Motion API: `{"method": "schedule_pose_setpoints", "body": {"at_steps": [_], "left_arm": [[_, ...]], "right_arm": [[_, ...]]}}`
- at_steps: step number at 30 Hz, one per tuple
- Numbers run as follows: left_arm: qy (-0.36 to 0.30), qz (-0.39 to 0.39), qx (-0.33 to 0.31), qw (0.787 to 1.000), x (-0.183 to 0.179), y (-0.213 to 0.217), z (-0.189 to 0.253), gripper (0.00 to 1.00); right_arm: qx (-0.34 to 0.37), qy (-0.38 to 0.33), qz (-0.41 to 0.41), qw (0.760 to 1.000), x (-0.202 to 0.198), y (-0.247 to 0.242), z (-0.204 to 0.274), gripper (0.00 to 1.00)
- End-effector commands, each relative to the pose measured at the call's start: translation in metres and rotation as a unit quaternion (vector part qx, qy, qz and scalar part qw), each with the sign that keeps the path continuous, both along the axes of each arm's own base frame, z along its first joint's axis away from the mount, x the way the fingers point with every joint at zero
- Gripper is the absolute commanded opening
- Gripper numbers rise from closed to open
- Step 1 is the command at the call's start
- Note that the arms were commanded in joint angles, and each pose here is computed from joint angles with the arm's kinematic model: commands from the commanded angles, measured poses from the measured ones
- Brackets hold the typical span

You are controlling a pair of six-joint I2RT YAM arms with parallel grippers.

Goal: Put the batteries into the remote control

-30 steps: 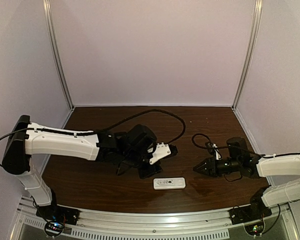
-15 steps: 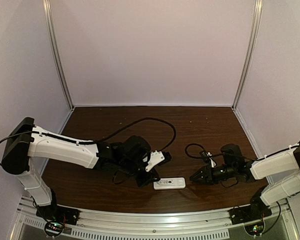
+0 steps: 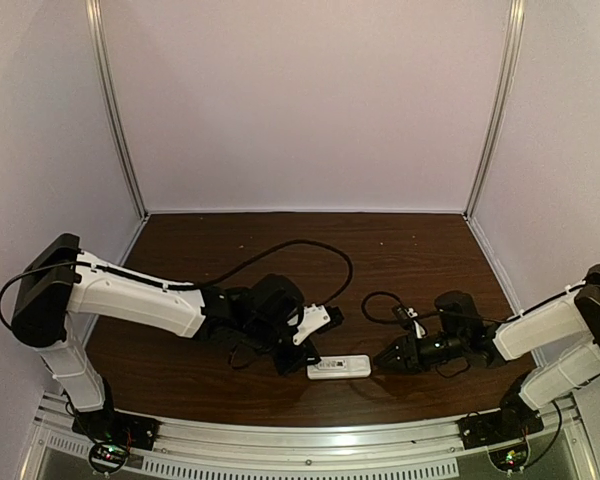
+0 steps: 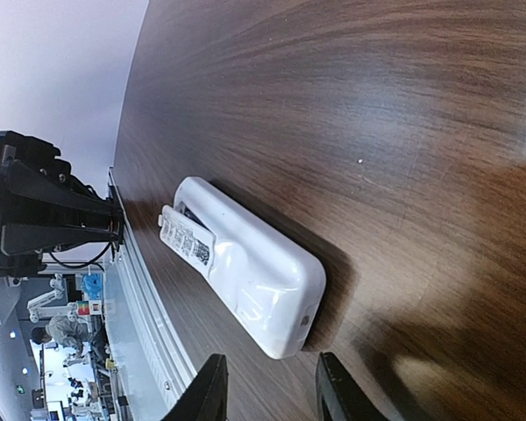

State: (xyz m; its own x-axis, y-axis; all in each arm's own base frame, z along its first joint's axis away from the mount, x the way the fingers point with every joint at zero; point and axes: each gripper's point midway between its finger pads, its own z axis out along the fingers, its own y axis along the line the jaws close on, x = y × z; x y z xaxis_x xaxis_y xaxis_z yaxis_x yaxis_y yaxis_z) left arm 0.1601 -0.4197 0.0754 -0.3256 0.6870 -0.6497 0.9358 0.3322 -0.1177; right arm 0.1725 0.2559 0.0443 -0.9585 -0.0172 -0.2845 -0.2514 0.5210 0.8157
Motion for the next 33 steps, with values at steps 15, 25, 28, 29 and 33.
{"method": "schedule_pose_setpoints", "body": {"at_steps": [15,25,28,29,33], "left_arm": [[0.012,-0.023,0.003,1.0,0.002,-0.007,-0.016,0.11],[0.011,-0.03,0.006,0.999,0.003,-0.01,-0.021,0.09],[0.01,-0.031,0.009,0.999,0.004,-0.01,-0.022,0.09],[0.009,-0.031,0.01,0.999,0.005,-0.01,-0.023,0.09],[0.008,-0.034,0.013,0.999,0.005,-0.01,-0.025,0.09]], "right_arm": [[0.012,-0.005,0.013,1.0,0.005,0.013,0.002,0.34],[0.012,-0.004,0.017,1.0,0.006,0.016,0.002,0.34],[0.012,-0.004,0.017,1.0,0.006,0.016,0.002,0.34],[0.012,-0.004,0.019,1.0,0.005,0.017,0.002,0.34],[0.011,-0.002,0.018,1.0,0.006,0.017,0.0,0.34]]}}
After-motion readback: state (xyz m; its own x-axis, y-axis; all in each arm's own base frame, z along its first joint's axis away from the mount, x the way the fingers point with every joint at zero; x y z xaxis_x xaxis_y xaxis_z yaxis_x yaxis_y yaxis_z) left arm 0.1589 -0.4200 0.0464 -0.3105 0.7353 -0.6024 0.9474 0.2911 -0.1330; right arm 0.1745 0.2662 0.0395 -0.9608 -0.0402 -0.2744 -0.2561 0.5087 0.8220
